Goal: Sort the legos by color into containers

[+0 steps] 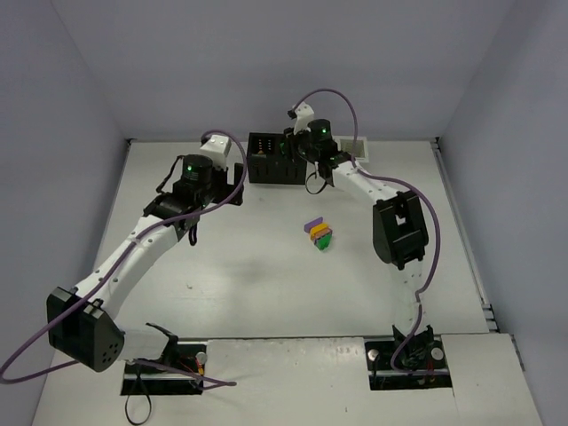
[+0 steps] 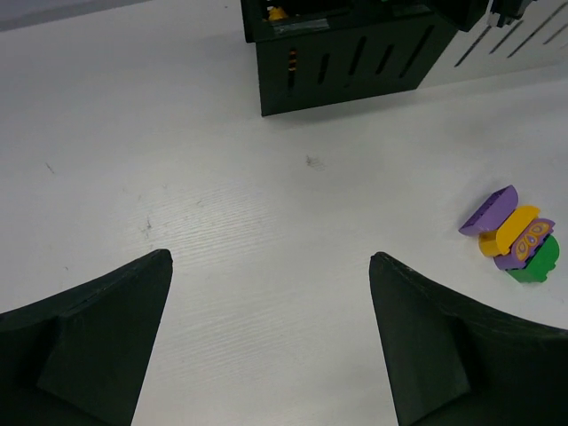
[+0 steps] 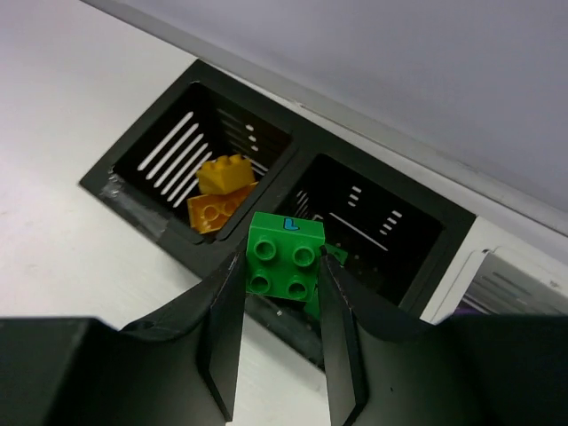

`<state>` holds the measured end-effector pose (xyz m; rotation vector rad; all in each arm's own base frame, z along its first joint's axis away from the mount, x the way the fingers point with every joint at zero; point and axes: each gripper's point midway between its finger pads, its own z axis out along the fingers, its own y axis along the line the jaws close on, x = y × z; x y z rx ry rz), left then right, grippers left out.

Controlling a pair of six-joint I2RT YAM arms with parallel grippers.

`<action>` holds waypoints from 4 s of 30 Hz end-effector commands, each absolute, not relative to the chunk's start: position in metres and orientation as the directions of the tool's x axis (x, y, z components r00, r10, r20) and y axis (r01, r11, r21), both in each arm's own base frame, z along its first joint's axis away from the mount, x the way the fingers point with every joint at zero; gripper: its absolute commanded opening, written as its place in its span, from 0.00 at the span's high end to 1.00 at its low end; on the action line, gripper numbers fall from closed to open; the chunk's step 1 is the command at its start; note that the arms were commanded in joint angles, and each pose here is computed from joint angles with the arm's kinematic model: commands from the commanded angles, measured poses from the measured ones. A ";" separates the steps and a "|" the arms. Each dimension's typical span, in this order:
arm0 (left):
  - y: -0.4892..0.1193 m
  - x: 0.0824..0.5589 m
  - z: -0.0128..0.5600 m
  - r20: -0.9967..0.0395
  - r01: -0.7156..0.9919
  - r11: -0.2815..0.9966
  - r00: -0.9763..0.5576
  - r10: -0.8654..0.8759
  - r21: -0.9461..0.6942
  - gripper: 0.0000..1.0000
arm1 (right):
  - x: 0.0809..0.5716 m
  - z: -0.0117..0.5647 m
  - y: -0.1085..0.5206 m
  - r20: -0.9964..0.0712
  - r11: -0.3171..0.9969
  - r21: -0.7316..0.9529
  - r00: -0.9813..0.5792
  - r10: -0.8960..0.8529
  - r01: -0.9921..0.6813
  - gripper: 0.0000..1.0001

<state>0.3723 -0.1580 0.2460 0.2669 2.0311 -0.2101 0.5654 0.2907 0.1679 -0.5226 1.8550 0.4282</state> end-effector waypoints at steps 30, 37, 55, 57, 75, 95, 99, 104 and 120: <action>-0.156 0.385 0.281 -0.914 0.255 0.959 -0.406 -0.012 -0.126 0.14 | 0.479 0.253 0.224 -0.974 0.890 0.028 -0.212 -0.078 -0.455 0.47; -0.160 0.382 0.281 -0.913 0.284 0.950 -0.407 0.000 -0.127 0.14 | 0.398 0.166 0.191 -0.887 0.911 0.129 -0.456 -0.071 -0.392 0.36; -0.168 0.385 0.261 -0.894 0.308 0.944 -0.447 0.034 -0.118 0.14 | 0.326 0.087 0.178 -0.727 0.904 0.240 -0.683 -0.074 -0.354 0.34; -0.169 0.385 0.260 -0.892 0.310 0.944 -0.451 0.038 -0.116 0.14 | 0.325 0.079 0.182 -0.706 0.895 0.250 -0.702 -0.092 -0.368 0.34; -0.170 0.386 0.256 -0.885 0.314 0.943 -0.463 0.048 -0.113 0.14 | 0.336 0.050 0.195 -0.637 0.909 0.156 -0.743 -0.207 -0.387 0.36; -0.171 0.385 0.258 -0.886 0.320 0.941 -0.461 0.053 -0.111 0.14 | 0.332 0.037 0.206 -0.600 0.907 0.092 -0.750 -0.278 -0.410 0.66; -0.170 0.385 0.257 -0.885 0.320 0.941 -0.463 0.053 -0.111 0.14 | 0.323 0.041 0.211 -0.600 0.899 0.106 -0.748 -0.284 -0.426 0.88; -0.171 0.385 0.257 -0.883 0.319 0.941 -0.465 0.054 -0.111 0.14 | 0.315 0.072 0.226 -0.633 0.870 0.150 -0.722 -0.281 -0.470 1.00; -0.161 0.385 0.257 -0.885 0.290 0.954 -0.460 0.070 -0.075 0.14 | 0.450 0.283 0.250 -0.956 0.846 -0.022 -0.238 -0.175 -0.533 1.00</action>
